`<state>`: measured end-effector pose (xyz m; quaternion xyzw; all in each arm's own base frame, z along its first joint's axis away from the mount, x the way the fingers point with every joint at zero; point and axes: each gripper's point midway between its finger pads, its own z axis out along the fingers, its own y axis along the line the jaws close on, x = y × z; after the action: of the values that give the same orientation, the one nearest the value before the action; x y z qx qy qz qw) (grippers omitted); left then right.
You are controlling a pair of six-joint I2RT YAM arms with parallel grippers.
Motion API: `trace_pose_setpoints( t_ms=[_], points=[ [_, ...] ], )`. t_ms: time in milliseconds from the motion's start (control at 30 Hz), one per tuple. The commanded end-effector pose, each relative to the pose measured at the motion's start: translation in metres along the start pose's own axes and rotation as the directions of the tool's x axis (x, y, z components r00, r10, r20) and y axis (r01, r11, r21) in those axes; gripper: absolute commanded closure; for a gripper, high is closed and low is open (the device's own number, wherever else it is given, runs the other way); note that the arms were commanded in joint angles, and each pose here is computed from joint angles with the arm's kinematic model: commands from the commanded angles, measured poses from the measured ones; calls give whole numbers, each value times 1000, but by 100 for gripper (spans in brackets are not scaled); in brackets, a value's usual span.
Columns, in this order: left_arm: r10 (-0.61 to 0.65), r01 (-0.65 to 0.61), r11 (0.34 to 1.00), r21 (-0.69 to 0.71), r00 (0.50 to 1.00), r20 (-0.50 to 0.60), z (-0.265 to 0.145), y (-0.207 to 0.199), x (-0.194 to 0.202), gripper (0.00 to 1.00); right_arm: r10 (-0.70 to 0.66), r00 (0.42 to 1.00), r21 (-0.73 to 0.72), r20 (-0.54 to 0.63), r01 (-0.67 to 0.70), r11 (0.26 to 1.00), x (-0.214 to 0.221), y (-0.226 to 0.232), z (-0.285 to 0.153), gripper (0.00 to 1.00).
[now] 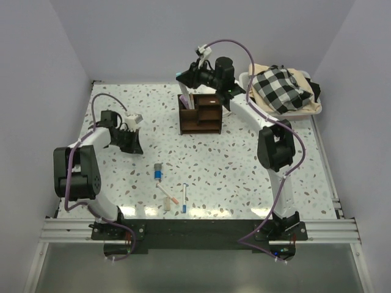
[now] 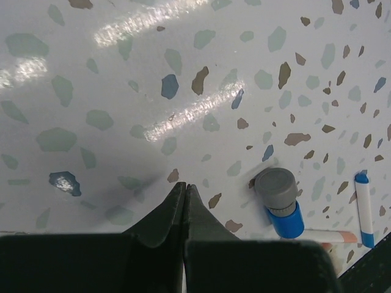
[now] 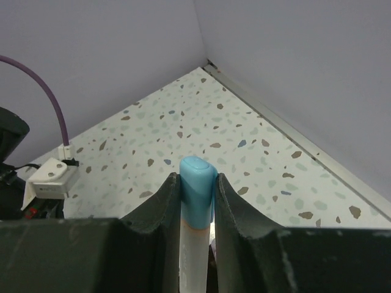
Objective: Sort the stationery into containers
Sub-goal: Place the pen in the storage box.
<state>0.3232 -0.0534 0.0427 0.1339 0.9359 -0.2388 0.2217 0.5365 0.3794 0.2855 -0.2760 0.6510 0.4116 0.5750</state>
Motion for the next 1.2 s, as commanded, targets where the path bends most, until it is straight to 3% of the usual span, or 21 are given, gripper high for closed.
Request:
trace_pose_setpoints(
  t_ms=[0,200,600,833,933,1033,1167],
  points=[
    [65,-64,997,48,997,-33,10,-14,8,100,-144,986,-52,84,148,988,-24,23,-10,100],
    [89,-88,996,25,995,-47,7,-10,0,100,-201,973,-78,110,210,975,-9,27,-15,100],
    [92,-86,994,65,992,-84,2,-19,7,100,-275,945,-58,179,289,956,-29,30,-17,100],
    [135,-126,989,83,985,-106,-3,-19,6,99,-299,938,-28,173,308,951,-9,14,-8,100],
    [135,-129,990,56,985,-110,-6,-12,2,74,-292,940,-11,174,299,954,-5,10,-7,84],
    [112,-110,994,28,988,-104,-6,-3,0,68,-279,946,-18,167,286,958,-4,12,-8,73],
    [94,-96,995,-13,992,-86,-8,8,-8,67,-276,951,-15,142,281,960,4,13,-15,75]
  ],
)
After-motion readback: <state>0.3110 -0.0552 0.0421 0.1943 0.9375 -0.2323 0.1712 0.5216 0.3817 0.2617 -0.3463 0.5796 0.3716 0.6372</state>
